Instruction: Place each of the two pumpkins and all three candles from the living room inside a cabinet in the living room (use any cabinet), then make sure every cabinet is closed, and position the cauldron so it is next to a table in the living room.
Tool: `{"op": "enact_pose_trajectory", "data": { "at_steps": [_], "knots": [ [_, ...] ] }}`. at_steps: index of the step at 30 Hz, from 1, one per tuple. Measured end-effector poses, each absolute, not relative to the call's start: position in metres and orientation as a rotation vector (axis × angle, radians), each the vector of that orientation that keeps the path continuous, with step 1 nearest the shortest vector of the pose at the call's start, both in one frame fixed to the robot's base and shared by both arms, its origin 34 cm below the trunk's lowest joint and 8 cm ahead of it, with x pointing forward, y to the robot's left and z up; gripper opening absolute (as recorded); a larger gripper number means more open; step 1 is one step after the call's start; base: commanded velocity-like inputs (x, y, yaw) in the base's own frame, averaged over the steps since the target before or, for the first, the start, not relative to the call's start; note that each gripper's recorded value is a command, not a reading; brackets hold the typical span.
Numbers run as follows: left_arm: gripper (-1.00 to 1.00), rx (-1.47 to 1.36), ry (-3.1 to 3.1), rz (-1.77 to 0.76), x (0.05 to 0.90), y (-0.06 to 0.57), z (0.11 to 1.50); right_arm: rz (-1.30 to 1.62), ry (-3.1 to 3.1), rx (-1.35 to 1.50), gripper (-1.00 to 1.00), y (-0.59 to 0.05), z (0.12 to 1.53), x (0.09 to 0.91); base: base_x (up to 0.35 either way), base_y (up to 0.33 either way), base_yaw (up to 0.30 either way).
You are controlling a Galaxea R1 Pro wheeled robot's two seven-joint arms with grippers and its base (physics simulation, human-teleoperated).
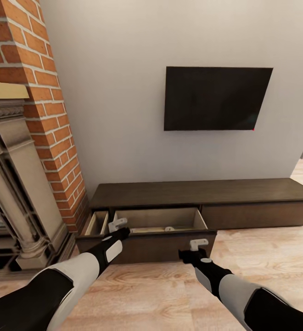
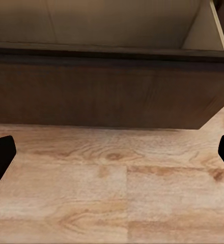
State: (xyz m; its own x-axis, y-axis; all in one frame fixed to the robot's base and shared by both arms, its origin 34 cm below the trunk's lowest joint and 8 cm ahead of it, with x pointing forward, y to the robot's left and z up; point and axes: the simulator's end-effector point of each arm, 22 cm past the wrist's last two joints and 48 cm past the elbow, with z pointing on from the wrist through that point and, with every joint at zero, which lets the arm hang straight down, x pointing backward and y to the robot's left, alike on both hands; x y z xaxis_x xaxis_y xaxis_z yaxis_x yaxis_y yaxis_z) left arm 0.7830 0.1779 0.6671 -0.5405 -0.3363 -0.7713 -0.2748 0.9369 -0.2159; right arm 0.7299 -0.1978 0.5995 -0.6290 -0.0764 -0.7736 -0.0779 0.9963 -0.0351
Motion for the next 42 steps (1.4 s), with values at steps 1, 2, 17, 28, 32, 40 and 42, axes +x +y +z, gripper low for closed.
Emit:
{"op": "enact_pose_trajectory", "data": {
  "at_steps": [1, 2, 17, 28, 32, 40, 42],
  "knots": [
    [1.00, -0.432, 2.172, -0.084, 0.783, 0.178, 0.665, 0.011, 2.253, -0.109, 1.00, -0.196, 0.597, 0.729, 0.000, 0.000, 0.000],
    [1.00, -0.432, 2.173, -0.083, 0.782, 0.178, 0.663, 0.018, 2.253, -0.111, 1.00, -0.195, 0.594, 0.727, 0.000, 0.000, 0.000],
    [1.00, -0.437, 2.179, -0.072, 0.776, 0.179, 0.631, 0.029, 2.218, -0.087, 1.00, -0.195, 0.570, 0.727, 0.000, 0.000, 0.000],
    [1.00, -0.437, 2.181, -0.077, 0.773, 0.178, 0.609, 0.036, 2.208, -0.096, 1.00, -0.191, 0.551, 0.726, 0.000, 0.000, 0.000],
    [1.00, -0.441, 2.182, -0.069, 0.771, 0.179, 0.601, 0.042, 2.202, -0.096, 1.00, -0.189, 0.545, 0.727, 0.000, 0.000, 0.000],
    [1.00, -0.431, 2.172, -0.080, 0.771, 0.177, 0.588, 0.070, 2.169, -0.098, 1.00, -0.178, 0.540, 0.732, 0.000, 0.000, 0.000],
    [1.00, -0.416, 2.169, -0.078, 0.771, 0.176, 0.585, 0.083, 2.140, -0.096, 1.00, -0.174, 0.543, 0.736, 0.000, 0.000, 0.000]
  ]
}}
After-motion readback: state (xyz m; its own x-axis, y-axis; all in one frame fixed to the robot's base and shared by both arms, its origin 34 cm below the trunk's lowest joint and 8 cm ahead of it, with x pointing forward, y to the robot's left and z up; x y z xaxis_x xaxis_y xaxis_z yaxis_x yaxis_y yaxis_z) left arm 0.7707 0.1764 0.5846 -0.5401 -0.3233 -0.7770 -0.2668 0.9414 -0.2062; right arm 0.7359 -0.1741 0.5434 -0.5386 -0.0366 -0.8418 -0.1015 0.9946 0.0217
